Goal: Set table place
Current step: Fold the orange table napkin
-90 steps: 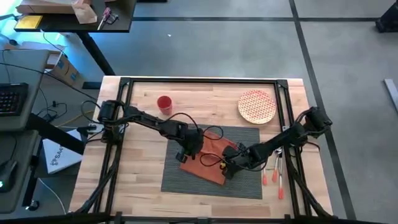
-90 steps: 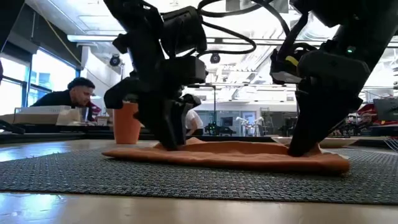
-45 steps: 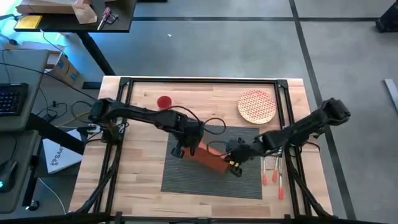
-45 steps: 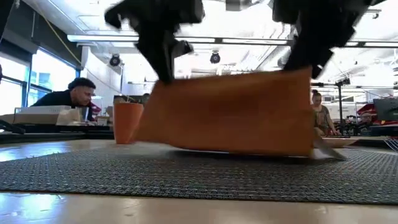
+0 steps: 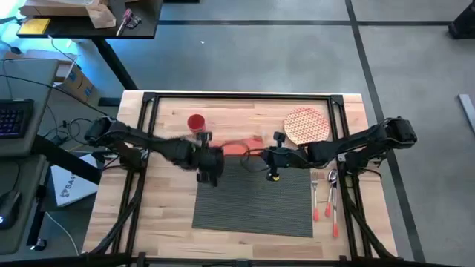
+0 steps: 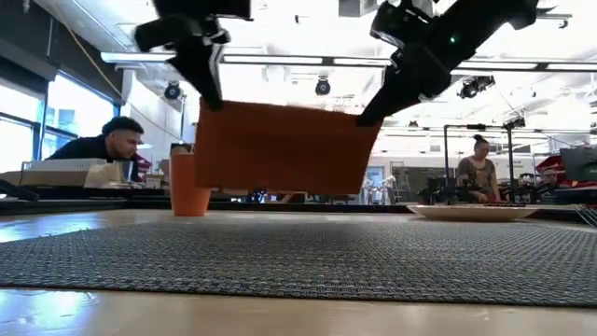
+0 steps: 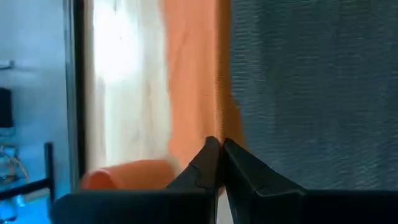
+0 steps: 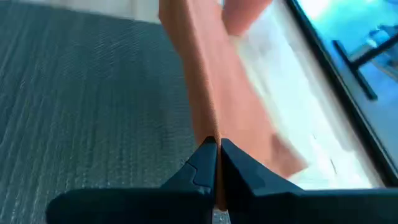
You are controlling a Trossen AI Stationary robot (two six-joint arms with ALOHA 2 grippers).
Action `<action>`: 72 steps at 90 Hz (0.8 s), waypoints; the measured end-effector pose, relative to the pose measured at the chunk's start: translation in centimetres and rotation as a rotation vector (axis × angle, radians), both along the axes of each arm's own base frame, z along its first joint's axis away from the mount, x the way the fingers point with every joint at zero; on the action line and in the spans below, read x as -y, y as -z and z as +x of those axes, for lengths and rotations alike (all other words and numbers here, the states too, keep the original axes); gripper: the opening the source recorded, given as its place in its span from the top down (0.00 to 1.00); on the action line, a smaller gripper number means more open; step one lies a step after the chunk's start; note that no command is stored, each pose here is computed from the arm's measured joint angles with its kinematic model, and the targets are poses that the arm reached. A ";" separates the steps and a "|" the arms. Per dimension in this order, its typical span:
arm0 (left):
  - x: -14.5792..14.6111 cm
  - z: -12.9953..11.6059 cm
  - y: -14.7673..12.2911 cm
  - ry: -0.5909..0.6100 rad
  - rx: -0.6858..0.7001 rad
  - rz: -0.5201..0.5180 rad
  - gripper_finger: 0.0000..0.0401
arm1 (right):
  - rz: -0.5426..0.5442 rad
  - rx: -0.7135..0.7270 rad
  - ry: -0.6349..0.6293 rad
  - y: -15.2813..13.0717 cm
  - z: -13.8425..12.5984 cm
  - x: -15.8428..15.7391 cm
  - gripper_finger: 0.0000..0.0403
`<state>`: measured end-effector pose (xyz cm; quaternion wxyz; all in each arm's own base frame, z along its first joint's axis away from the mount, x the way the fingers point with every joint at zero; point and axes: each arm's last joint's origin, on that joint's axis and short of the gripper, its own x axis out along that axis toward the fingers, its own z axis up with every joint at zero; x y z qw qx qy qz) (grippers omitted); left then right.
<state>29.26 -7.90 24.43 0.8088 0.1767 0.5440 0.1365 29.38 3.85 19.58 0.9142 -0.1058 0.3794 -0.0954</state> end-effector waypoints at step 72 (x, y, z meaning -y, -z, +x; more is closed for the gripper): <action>9.9 1.8 -0.4 -0.147 0.175 -0.619 1.00 | 0.405 -0.144 -0.018 1.3 -2.1 -5.6 0.73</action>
